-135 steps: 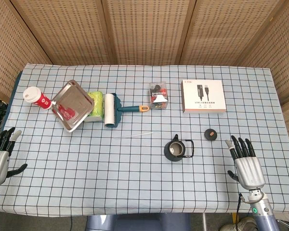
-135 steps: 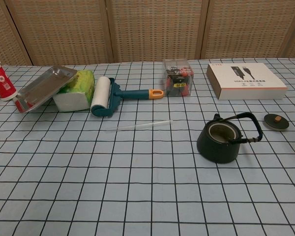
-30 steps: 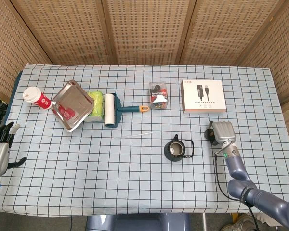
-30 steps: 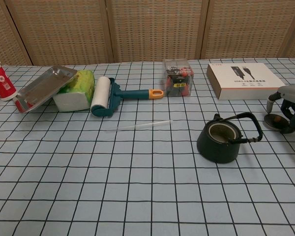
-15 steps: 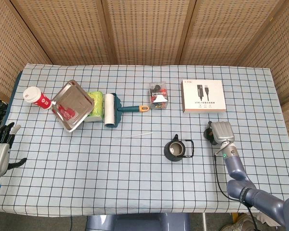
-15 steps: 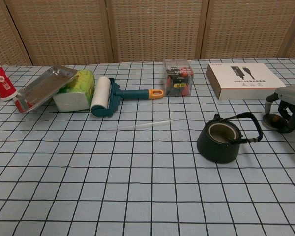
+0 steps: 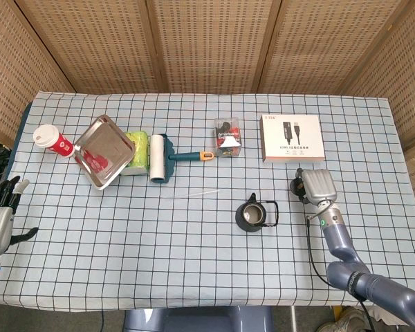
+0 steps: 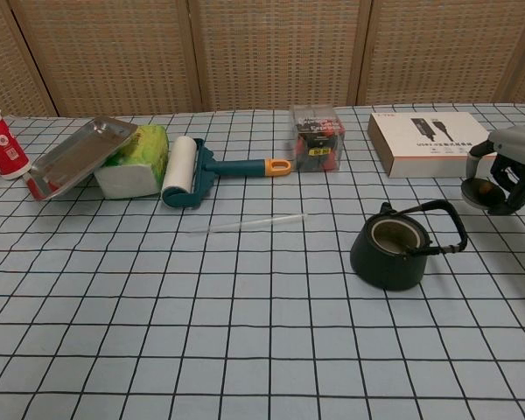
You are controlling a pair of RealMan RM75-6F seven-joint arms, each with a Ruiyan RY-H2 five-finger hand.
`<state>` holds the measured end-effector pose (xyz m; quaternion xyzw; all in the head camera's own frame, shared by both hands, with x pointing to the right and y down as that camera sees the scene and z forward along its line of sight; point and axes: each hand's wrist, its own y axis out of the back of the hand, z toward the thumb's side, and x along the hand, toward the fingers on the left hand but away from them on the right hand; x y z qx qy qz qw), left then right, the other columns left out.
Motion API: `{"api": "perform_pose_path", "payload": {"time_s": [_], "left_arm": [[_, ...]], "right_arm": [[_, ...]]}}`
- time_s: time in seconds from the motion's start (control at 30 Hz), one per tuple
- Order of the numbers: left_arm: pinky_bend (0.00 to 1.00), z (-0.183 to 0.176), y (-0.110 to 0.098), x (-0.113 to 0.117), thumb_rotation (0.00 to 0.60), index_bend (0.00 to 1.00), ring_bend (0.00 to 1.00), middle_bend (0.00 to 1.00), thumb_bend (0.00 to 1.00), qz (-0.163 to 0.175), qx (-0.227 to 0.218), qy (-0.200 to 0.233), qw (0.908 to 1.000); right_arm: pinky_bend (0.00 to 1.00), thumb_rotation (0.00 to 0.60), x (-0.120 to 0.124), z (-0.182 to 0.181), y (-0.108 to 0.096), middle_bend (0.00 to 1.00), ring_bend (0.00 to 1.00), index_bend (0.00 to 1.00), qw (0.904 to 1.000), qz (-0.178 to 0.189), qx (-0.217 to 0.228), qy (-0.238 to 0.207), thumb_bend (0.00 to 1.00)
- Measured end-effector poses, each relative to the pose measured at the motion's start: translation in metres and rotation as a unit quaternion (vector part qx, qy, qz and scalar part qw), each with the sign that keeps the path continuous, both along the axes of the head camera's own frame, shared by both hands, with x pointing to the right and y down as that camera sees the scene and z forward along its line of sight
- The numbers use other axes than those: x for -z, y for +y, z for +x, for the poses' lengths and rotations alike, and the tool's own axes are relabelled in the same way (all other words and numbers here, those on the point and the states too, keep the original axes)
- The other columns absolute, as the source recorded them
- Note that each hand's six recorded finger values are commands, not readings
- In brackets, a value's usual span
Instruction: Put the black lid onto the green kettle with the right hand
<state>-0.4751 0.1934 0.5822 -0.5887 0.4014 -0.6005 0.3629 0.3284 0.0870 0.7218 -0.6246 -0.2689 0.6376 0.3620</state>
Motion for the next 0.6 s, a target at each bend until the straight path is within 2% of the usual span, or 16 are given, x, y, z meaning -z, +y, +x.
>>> {"api": "perform_pose_path", "payload": {"time_s": [0.37,0.6], "left_arm": [[0.00,0.000,0.001,0.002,0.600,0.00,0.00,0.00,0.02,-0.001,-0.002,0.008,1.0000],[0.00,-0.002,0.002,0.002,0.600,0.00,0.00,0.00,0.02,-0.004,-0.001,0.012,0.9999]], "right_arm": [[0.54,0.600,0.039,-0.022,-0.008,0.82,0.81,0.56,0.9989,0.038,0.024,-0.007,0.46],[0.54,0.600,0.073,-0.054,-0.013,0.82,0.81,0.57,0.9959,0.071,0.055,-0.012,0.46]]}}
